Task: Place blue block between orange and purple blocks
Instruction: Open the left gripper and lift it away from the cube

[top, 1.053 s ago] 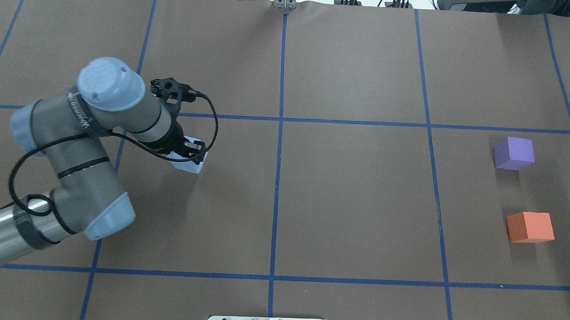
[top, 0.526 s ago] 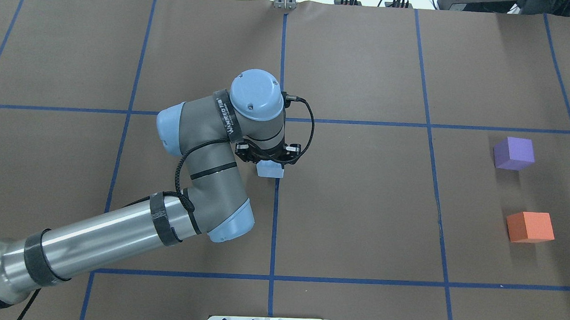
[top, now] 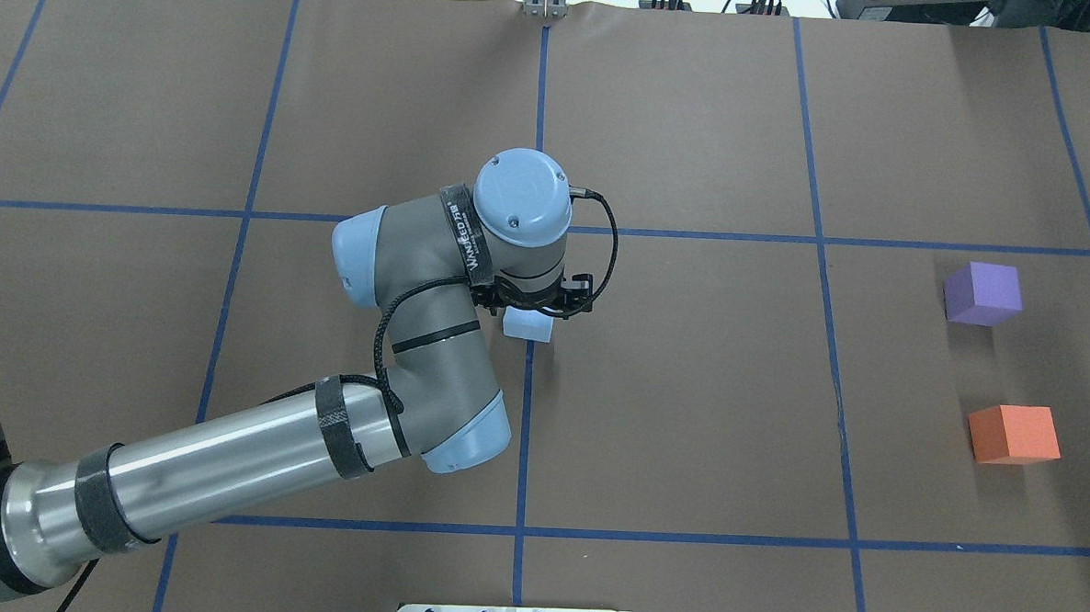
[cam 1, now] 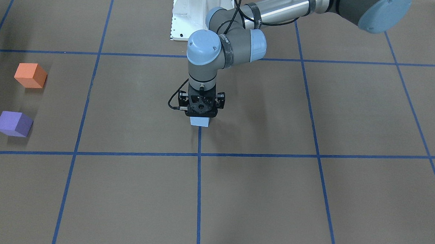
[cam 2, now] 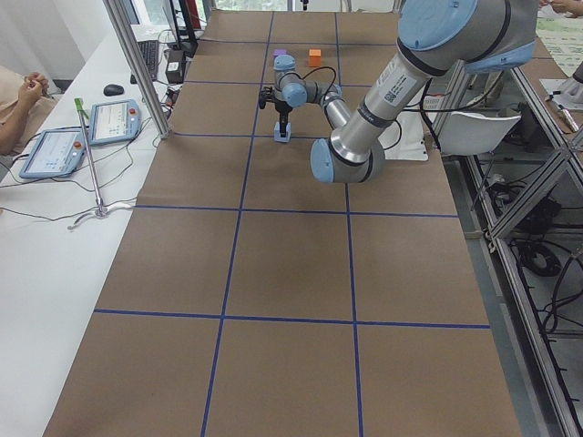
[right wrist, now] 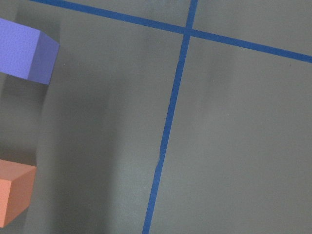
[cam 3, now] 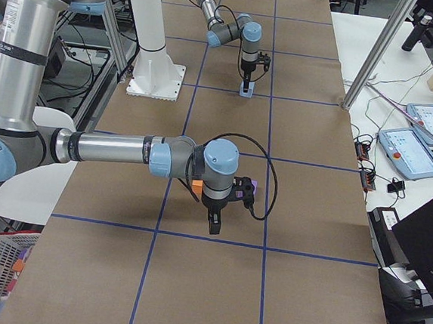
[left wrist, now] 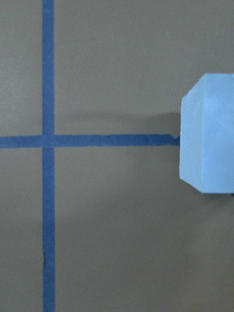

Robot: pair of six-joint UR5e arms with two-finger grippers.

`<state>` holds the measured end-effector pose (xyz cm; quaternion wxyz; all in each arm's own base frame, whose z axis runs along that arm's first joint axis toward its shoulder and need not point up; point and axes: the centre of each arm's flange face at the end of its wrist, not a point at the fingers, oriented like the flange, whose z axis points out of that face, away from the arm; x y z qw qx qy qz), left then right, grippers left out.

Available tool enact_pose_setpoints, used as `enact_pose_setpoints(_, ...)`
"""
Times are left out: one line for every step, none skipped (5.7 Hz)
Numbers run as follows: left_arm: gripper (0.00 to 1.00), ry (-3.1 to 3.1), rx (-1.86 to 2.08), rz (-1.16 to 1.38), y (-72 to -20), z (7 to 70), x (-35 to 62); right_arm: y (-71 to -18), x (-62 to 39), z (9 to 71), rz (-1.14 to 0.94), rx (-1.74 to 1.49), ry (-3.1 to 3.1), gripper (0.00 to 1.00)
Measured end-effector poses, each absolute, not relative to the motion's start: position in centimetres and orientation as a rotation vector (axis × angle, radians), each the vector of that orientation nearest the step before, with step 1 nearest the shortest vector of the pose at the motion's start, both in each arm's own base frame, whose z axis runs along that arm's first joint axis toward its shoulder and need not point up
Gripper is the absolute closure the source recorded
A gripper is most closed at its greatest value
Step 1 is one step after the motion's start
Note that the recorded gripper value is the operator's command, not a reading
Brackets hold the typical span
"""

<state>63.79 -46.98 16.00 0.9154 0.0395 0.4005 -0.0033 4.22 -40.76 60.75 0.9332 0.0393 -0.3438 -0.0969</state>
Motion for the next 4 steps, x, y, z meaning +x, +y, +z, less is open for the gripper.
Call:
enact_pose_setpoints(0.00, 0.839, 0.108, 0.034, -47.7, 15.1, 62.6, -42.6, 4.1, 58.5, -0.219, 0.143, -0.697, 0.00)
enact_pose_setpoints(0.00, 0.869, 0.121, 0.111, -50.1, 14.7, 59.5, -44.0, 4.0, 56.7, -0.239, 0.199, -0.697, 0.00)
enact_pose_setpoints(0.00, 0.903, 0.118, 0.202, -54.1, 16.6, 54.3, -44.4, 3.9, 56.3, -0.256, 0.242, -0.708, 0.00)
enact_pose_setpoints(0.00, 0.917, 0.132, 0.296, -58.2, 20.4, 48.2, -44.6, 3.6, 56.4, -0.246, 0.271, -0.735, 0.01)
